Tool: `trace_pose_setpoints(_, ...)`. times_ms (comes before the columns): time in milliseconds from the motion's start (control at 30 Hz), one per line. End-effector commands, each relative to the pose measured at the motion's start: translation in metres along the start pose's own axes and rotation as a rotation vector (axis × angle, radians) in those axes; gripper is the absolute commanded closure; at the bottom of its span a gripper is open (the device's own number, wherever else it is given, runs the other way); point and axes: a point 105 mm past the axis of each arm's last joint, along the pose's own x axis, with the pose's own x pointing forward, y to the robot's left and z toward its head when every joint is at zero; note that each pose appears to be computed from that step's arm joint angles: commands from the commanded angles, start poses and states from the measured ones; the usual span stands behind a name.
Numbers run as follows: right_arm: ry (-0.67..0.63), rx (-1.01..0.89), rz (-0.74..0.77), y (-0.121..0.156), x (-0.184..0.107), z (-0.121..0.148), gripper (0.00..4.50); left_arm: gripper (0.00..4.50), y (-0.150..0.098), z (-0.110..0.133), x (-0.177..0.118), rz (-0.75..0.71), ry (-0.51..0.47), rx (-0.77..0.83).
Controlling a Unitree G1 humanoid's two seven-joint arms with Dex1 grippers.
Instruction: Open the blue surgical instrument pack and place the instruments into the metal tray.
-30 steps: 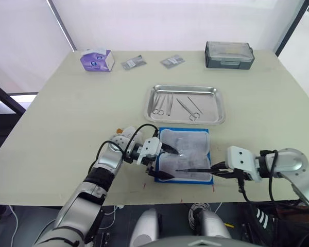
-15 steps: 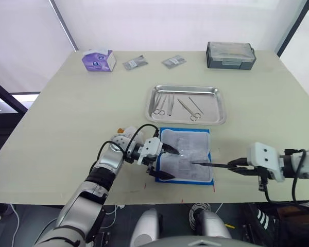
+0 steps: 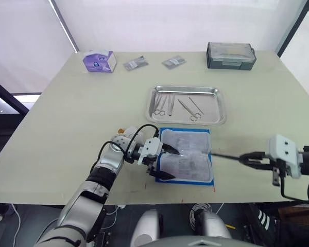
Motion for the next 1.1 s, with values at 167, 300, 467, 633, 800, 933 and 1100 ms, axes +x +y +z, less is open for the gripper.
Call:
trace_pose_setpoints(167,-0.085,0.109,-0.216,-0.043,0.021,0.02,4.45,0.0,-0.032,-0.045,0.01,-0.078,0.116,-0.161)
trace_pose_setpoints(300,-0.127,0.16,-0.269,-0.058,0.036,0.034,4.45,0.0,-0.032,-0.046,0.01,-0.075,0.116,-0.162)
trace_pose_setpoints(467,-0.093,0.208,-0.356,-0.079,0.061,0.037,4.45,0.0,-0.031,-0.046,0.011,-0.066,0.112,-0.161)
trace_pose_setpoints(633,-0.079,0.263,-0.427,-0.096,0.087,0.037,4.45,0.0,-0.031,-0.045,0.011,-0.054,0.105,-0.161)
trace_pose_setpoints(800,-0.053,0.307,-0.481,-0.111,0.106,0.032,4.45,0.0,-0.032,-0.046,0.011,-0.046,0.102,-0.163)
trace_pose_setpoints(933,-0.03,0.337,-0.519,-0.121,0.118,0.029,4.45,0.0,-0.031,-0.046,0.011,-0.042,0.101,-0.163)
trace_pose_setpoints(1100,-0.01,0.371,-0.547,-0.129,0.133,0.025,4.45,0.0,-0.03,-0.044,0.01,-0.036,0.099,-0.16)
